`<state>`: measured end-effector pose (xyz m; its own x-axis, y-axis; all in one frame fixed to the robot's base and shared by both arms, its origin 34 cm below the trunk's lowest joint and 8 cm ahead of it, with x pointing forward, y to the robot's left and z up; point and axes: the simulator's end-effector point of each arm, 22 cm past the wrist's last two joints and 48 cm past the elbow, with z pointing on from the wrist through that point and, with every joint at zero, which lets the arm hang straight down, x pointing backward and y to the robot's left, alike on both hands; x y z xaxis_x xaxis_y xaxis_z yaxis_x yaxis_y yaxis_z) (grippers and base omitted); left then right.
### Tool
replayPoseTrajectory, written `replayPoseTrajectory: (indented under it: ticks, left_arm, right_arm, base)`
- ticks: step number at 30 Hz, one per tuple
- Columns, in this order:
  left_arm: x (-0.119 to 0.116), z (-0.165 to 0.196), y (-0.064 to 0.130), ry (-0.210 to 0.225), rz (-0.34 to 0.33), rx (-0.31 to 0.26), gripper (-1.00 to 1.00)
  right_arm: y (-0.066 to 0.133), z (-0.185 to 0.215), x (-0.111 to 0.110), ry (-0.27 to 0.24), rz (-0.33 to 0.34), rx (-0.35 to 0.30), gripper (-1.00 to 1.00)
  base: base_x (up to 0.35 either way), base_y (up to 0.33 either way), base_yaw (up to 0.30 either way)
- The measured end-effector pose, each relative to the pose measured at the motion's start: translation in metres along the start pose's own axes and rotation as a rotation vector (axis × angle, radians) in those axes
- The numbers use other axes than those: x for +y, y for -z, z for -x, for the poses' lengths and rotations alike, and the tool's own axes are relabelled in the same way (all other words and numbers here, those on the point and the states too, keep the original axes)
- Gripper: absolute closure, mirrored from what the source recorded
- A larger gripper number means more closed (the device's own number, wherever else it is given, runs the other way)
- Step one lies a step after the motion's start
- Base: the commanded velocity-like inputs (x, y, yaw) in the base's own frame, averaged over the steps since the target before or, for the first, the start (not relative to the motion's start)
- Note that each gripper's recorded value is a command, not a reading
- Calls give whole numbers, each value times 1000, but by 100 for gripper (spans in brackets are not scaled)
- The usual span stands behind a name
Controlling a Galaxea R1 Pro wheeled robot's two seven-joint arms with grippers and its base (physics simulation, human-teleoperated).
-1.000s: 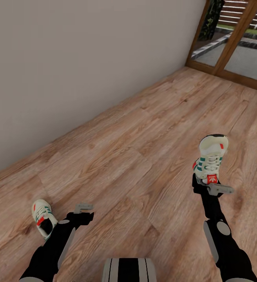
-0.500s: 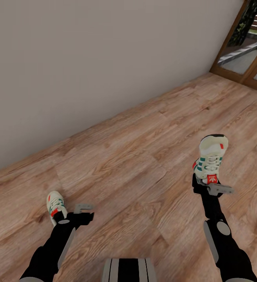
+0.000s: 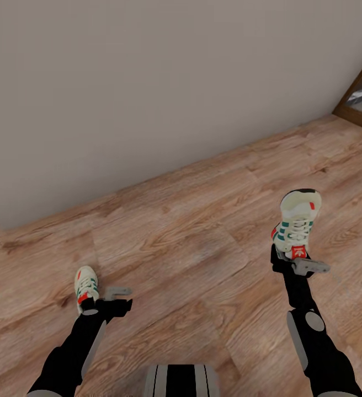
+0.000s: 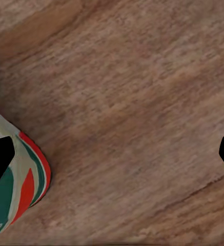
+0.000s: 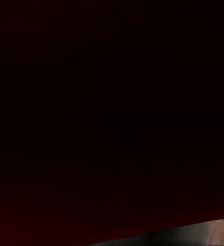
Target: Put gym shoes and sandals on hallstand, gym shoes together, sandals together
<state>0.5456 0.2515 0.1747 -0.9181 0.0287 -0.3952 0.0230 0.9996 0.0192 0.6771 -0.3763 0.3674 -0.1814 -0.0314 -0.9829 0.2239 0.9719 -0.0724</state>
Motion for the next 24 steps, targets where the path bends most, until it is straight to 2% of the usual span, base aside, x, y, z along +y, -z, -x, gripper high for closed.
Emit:
replayPoseTrajectory:
  ticks: [24]
  left_arm:
    - [-1, 9, 3, 5, -4, -19, -100]
  right_arm:
    - [0, 3, 0, -1, 1, -6, 100]
  base:
    - [1, -1, 300]
